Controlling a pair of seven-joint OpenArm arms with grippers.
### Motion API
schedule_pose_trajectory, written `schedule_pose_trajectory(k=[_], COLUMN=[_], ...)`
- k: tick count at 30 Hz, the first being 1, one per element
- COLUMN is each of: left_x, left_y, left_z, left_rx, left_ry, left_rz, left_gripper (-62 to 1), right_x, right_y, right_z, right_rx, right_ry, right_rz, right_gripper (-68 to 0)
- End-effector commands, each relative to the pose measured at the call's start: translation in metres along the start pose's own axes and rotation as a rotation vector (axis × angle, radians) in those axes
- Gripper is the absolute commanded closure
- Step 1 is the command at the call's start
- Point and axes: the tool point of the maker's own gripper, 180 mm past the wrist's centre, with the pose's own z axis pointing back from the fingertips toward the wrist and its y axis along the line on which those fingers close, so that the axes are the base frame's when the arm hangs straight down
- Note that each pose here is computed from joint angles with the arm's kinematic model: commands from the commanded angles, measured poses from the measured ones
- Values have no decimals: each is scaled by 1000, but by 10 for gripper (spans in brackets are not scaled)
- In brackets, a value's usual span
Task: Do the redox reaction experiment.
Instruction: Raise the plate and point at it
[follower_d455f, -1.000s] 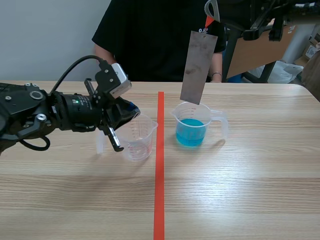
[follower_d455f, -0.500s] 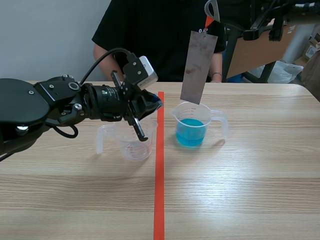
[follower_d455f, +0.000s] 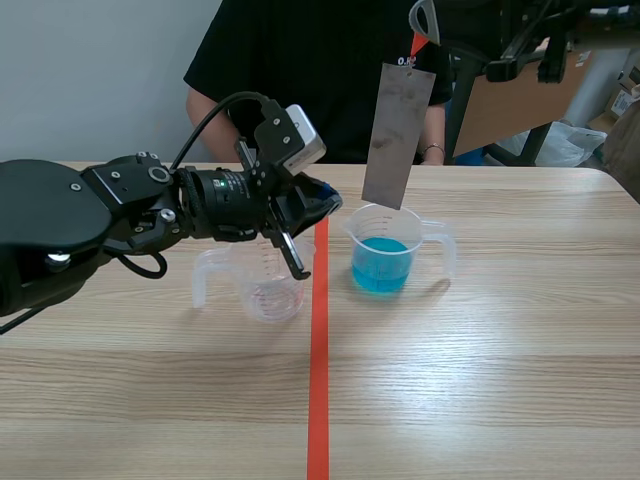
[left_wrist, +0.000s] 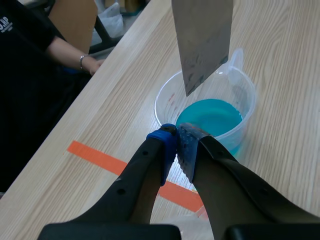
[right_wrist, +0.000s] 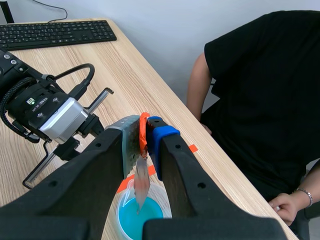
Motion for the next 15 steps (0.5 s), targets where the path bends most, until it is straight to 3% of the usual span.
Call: schedule_pose_trajectory(k=[1, 15], left_x=[22, 30], left_y=[3, 0], left_z=[-5, -13], left_rx=[1, 14], left_ry=[-64, -84], left_rz=[-5, -2], left_gripper=[-40, -40], right_x=[16, 16], right_y=[-5, -5], right_z=[4, 4], right_rx=[-7, -7], right_ry=[-35, -35], right_rz=[31, 30], right_gripper=[-16, -16])
